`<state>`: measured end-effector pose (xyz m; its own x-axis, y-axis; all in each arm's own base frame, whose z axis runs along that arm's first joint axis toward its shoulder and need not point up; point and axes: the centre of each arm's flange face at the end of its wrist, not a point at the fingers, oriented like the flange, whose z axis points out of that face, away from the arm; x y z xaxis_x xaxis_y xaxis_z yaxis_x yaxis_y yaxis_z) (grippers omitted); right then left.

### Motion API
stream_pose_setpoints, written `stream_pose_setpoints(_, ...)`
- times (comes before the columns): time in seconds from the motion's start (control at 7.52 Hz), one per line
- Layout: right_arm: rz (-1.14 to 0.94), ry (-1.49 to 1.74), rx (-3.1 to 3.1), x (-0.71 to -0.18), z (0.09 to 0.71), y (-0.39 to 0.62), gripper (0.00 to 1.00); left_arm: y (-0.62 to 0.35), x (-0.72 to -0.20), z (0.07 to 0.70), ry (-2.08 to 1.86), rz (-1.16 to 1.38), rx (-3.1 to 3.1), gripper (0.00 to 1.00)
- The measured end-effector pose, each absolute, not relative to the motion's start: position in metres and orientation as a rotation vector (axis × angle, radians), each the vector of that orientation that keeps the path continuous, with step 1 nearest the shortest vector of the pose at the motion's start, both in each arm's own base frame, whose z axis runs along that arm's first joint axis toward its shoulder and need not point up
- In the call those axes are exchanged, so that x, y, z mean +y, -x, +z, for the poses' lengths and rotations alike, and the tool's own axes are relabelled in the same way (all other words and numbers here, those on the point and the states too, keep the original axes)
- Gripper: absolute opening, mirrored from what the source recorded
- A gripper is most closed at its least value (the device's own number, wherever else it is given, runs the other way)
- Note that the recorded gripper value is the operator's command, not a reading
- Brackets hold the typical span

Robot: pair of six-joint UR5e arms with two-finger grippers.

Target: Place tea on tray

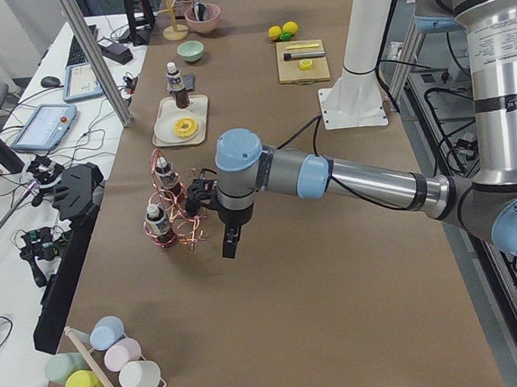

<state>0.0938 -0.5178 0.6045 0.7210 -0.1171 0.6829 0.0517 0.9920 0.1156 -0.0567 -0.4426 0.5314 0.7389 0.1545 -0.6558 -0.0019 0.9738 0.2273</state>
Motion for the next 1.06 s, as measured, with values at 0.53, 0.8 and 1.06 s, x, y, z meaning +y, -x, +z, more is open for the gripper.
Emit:
stream_pose_setpoints(0.53,-0.09,-0.108,-0.754,-0.519,0.597,-0.099,1.0,0.055,-0.45,0.522,-0.234,0.092,0.74,0.97)
stream_pose_setpoints(0.8,-0.087,-0.104,-0.753,-0.517,0.597,-0.099,1.0,0.054,-0.459,0.512,-0.249,0.097,0.742,0.97)
stream_pose_setpoints(1.06,-0.08,-0.094,-0.754,-0.514,0.601,-0.1,1.0,0.053,-0.467,0.502,-0.261,0.092,0.744,0.97)
